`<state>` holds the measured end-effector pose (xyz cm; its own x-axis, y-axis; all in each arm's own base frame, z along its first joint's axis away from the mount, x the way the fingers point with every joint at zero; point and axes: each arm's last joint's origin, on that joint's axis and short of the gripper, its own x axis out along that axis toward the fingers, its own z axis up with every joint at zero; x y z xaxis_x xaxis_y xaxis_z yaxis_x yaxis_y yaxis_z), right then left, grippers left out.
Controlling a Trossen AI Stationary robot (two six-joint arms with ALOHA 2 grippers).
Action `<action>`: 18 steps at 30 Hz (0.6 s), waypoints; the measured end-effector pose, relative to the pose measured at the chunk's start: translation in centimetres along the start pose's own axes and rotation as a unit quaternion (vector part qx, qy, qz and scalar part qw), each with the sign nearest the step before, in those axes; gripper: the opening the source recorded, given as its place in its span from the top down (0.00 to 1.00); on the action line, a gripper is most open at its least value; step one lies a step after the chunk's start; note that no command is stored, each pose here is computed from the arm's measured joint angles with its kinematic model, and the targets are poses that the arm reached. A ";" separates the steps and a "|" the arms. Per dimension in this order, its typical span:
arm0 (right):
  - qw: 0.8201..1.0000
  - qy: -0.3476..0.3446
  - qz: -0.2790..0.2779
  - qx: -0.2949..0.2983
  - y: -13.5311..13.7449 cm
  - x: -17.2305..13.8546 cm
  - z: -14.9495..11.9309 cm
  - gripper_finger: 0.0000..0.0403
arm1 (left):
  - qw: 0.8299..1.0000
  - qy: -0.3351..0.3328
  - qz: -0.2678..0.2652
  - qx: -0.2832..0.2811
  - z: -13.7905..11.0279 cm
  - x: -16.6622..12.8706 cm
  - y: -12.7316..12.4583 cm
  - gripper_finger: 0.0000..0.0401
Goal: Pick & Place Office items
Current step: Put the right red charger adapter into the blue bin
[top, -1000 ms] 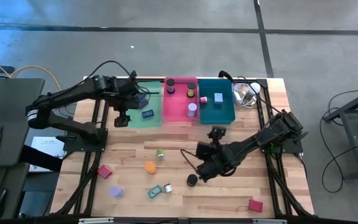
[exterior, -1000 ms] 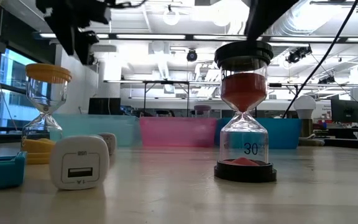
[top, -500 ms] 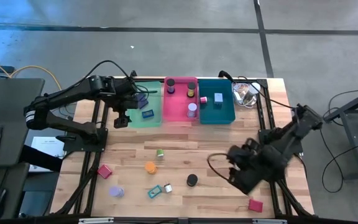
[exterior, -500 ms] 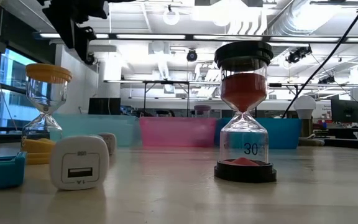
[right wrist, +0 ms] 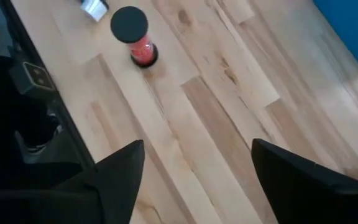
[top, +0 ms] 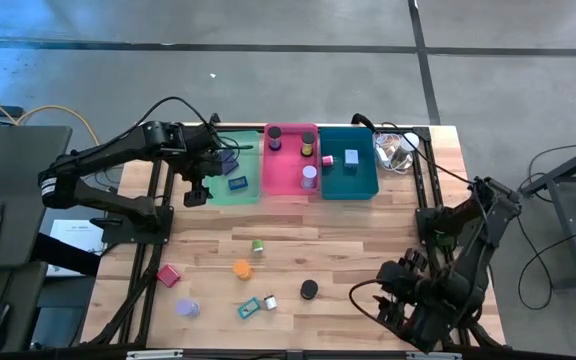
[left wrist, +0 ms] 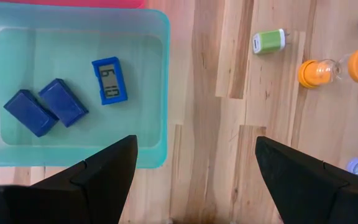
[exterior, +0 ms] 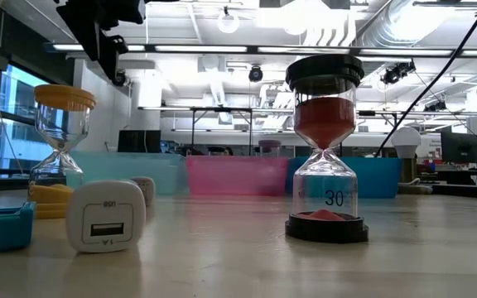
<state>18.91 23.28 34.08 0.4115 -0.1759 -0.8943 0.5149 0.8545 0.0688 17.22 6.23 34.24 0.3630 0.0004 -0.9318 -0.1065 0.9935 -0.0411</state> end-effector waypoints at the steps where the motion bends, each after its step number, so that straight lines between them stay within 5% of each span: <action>1: 1.000 0.003 -0.002 0.000 0.1 0.1 0.0 0.27 | 1.000 0.000 -0.002 0.000 0.0 0.0 0.0 0.20; 8: 0.994 0.090 -0.049 0.034 -0.1 0.6 -1.4 0.17 | 1.000 -0.007 -0.019 -0.001 0.1 0.0 -0.1 0.20; 18: 0.989 0.133 -0.026 -0.055 0.5 3.3 -5.5 0.15 | 1.000 -0.025 -0.017 0.005 0.4 0.0 0.0 0.20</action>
<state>16.43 25.81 28.72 0.1656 -0.0987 -0.9812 0.4390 0.8983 -0.0162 17.61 6.25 34.39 0.4119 -0.0277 -0.9108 -0.0844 0.9941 -0.0684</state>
